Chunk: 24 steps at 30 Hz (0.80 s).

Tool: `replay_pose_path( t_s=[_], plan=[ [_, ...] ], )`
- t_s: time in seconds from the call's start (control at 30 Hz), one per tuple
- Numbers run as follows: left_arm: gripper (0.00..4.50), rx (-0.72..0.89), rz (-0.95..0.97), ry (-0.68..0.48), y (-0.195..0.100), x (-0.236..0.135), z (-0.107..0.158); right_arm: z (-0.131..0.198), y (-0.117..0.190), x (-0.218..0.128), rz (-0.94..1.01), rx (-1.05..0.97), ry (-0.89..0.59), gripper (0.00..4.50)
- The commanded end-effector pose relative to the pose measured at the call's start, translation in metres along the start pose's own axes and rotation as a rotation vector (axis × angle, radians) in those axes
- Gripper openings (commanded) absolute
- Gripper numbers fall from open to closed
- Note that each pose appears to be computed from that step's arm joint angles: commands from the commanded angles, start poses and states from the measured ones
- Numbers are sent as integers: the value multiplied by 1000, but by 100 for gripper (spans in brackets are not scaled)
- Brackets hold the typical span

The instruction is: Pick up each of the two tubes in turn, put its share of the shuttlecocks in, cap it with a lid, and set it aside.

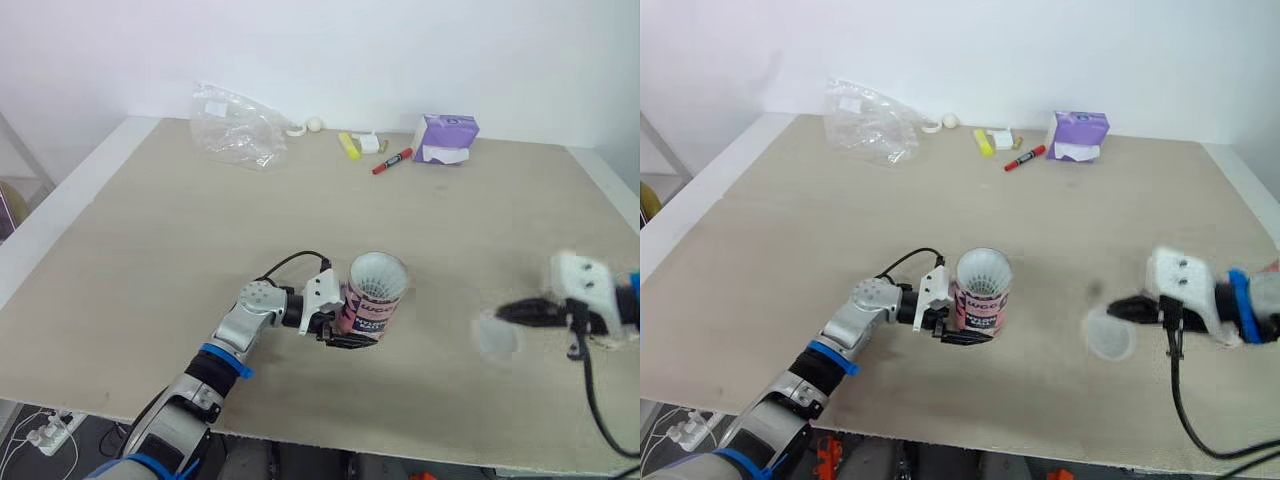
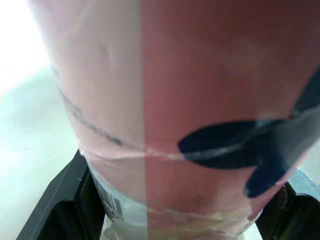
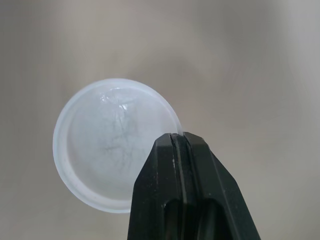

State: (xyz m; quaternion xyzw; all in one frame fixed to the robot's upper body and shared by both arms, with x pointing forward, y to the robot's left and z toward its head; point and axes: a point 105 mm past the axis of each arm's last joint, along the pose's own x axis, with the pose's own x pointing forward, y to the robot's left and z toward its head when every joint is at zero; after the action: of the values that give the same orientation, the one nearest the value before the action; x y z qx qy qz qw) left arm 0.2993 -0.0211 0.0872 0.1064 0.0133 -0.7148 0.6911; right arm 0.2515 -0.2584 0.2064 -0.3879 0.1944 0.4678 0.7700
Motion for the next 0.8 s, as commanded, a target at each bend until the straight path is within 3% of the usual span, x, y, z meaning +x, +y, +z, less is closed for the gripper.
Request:
replay_pose_path(
  t_s=[0.03, 0.17, 0.3, 0.5, 0.8],
  plan=[
    [336, 2, -8, 15, -1, 1, -3, 66, -9, -11, -16, -190, -118, 5],
    [336, -1, -8, 19, 0, 2, -4, 105, -11, -7, -1, -293, -180, 5],
    [336, -3, -4, 14, 1, 4, -2, 153, -4, 25, 74, -406, -315, 5],
    [336, -1, 1, 15, 1, 4, -3, 170, -10, 45, 100, -430, -346, 5],
    [336, -6, 11, 21, 0, 1, -6, 161, -15, 49, 145, -450, -288, 5]
  ],
)
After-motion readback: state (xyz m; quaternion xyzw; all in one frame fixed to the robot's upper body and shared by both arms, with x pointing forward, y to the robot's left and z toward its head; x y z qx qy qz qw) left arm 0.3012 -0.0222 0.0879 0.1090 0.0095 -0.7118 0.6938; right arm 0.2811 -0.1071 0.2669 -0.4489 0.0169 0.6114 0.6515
